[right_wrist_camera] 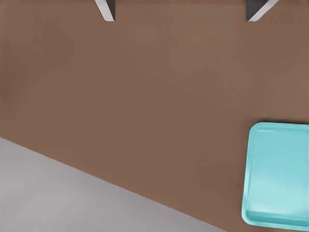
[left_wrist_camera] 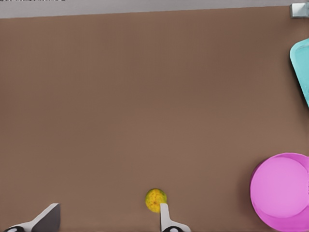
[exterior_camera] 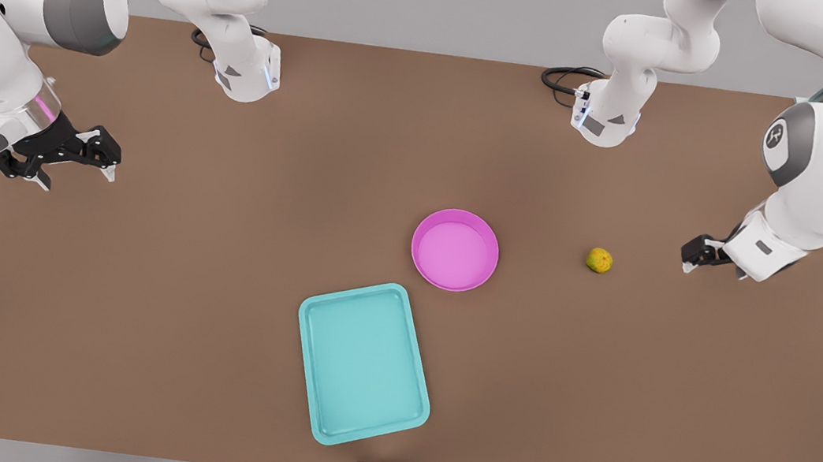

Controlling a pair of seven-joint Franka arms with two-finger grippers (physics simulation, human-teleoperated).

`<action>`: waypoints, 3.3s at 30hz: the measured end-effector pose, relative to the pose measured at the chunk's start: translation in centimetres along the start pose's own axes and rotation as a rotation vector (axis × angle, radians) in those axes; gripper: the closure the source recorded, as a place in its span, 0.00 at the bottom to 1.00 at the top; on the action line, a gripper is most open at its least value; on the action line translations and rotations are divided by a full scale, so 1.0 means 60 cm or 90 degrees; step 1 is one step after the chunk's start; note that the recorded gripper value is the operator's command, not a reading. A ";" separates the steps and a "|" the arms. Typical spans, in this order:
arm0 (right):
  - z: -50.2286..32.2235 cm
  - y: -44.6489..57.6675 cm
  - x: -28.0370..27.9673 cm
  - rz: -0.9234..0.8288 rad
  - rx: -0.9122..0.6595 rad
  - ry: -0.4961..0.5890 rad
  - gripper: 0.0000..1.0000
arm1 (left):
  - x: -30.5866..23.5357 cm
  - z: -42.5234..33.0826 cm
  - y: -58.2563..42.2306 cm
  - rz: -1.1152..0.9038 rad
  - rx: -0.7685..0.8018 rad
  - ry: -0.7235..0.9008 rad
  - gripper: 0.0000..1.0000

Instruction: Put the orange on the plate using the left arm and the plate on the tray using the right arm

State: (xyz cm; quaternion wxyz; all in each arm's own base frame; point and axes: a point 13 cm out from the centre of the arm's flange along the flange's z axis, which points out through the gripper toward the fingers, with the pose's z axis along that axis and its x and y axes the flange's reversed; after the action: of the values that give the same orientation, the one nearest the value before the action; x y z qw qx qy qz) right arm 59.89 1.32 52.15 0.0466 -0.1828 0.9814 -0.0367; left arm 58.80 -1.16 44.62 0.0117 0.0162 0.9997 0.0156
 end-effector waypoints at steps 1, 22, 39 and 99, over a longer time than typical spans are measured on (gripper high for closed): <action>0.000 0.000 0.000 -0.001 0.000 0.000 0.00 | 0.000 0.001 -0.005 0.003 0.000 0.000 0.00; 0.000 0.006 -0.001 -0.016 -0.001 0.001 0.00 | 0.237 0.619 -0.056 0.048 -0.004 0.126 0.00; 0.001 0.008 -0.002 -0.021 -0.002 0.002 0.00 | 0.246 0.681 -0.063 0.060 -0.009 0.114 0.39; 0.704 0.924 -0.041 0.171 -0.449 0.135 0.31 | 0.033 -0.035 -0.006 0.012 -0.010 0.078 0.00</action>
State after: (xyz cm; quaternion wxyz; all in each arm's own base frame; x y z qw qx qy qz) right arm 46.89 51.49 5.43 -0.1165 -0.0531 0.9483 0.2903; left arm 56.79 -1.52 46.67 -0.0496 0.0244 0.9982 0.0245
